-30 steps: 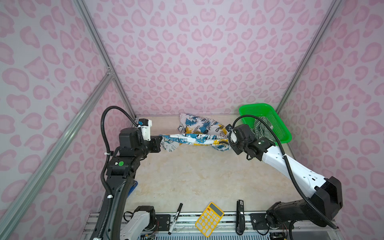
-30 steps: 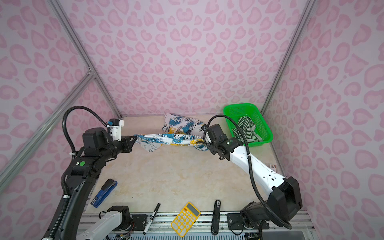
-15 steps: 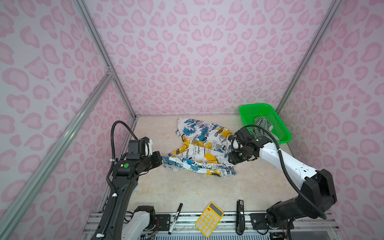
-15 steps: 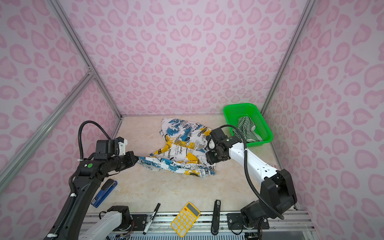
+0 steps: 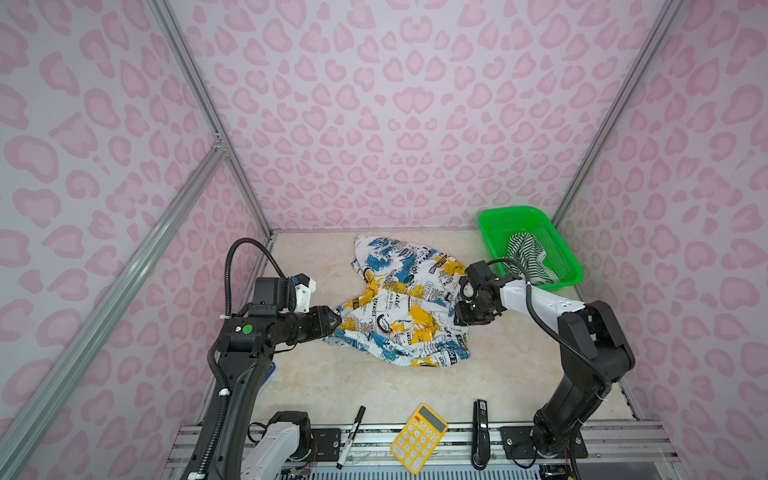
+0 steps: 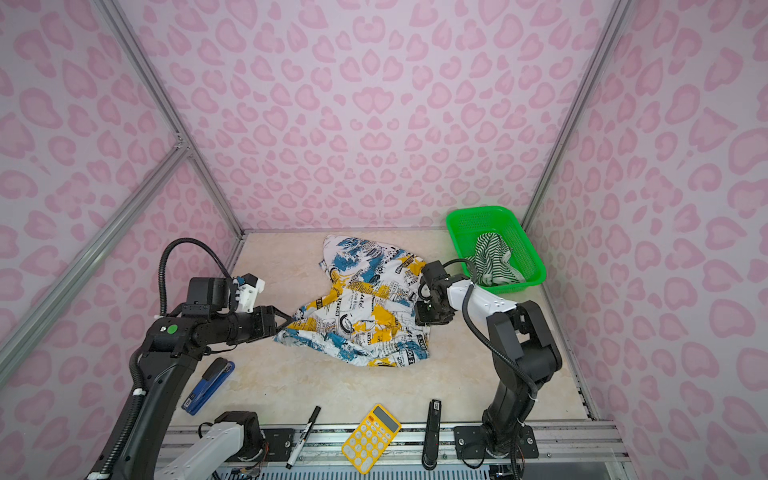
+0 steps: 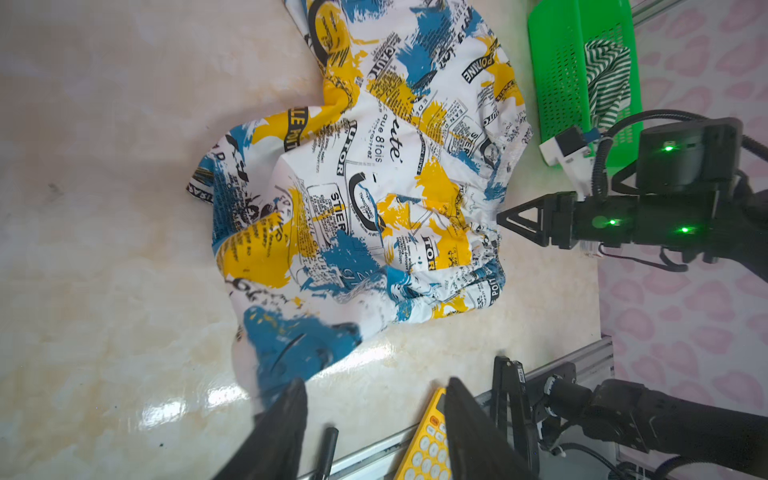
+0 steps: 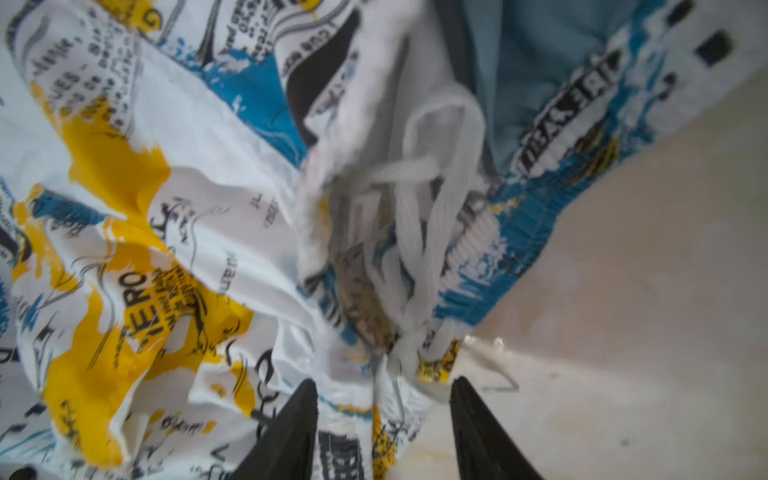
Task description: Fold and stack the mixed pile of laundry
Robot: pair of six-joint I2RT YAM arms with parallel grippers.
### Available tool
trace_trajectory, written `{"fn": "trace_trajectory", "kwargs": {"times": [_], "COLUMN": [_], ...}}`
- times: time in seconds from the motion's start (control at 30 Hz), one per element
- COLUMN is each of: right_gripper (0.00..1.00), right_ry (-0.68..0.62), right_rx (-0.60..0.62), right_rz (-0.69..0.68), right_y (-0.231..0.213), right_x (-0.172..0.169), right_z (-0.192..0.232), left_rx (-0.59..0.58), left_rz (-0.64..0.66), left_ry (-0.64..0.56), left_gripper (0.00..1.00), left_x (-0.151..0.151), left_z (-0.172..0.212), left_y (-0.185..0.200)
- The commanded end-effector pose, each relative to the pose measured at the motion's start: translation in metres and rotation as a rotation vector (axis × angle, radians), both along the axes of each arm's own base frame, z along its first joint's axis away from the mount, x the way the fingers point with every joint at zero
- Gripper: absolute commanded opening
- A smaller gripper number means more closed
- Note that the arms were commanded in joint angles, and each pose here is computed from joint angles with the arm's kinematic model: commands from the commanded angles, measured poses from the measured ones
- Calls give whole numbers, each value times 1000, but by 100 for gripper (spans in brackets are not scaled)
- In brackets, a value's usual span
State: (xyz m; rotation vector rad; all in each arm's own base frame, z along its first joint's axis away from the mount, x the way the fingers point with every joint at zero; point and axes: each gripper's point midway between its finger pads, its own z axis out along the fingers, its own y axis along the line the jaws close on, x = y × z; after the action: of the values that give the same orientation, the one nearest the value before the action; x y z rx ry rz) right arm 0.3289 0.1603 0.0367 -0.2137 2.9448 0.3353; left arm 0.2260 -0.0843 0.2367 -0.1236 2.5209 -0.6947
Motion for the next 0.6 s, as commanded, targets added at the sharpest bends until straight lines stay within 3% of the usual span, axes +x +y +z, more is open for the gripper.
{"fn": "trace_trajectory", "kwargs": {"times": [0.0,0.13,0.23,0.3,0.47,0.57], "right_gripper": [43,31,22,21,42,51], "right_ry": [-42,-39,-62,-76,-123,-115], "right_rx": [-78,-104,-160,-222,-251,-223], "right_rz": [-55,-71,-108,-123,-87,-51], "right_y": [-9,-21,-45,-60,-56,-46], "right_x": [25,47,72,83,75,52], "right_z": [-10,-11,-4,4,30,36], "left_rx": [100,142,116,98,134,123], "left_rz": [139,246,261,265,333,338], "left_ry": [-75,-135,-116,-89,3,58], "left_gripper": [59,63,63,63,62,54], "left_x": [13,31,48,61,87,96], "left_z": [16,16,-7,-28,-94,-126], "left_y": [26,43,40,37,47,44]}}
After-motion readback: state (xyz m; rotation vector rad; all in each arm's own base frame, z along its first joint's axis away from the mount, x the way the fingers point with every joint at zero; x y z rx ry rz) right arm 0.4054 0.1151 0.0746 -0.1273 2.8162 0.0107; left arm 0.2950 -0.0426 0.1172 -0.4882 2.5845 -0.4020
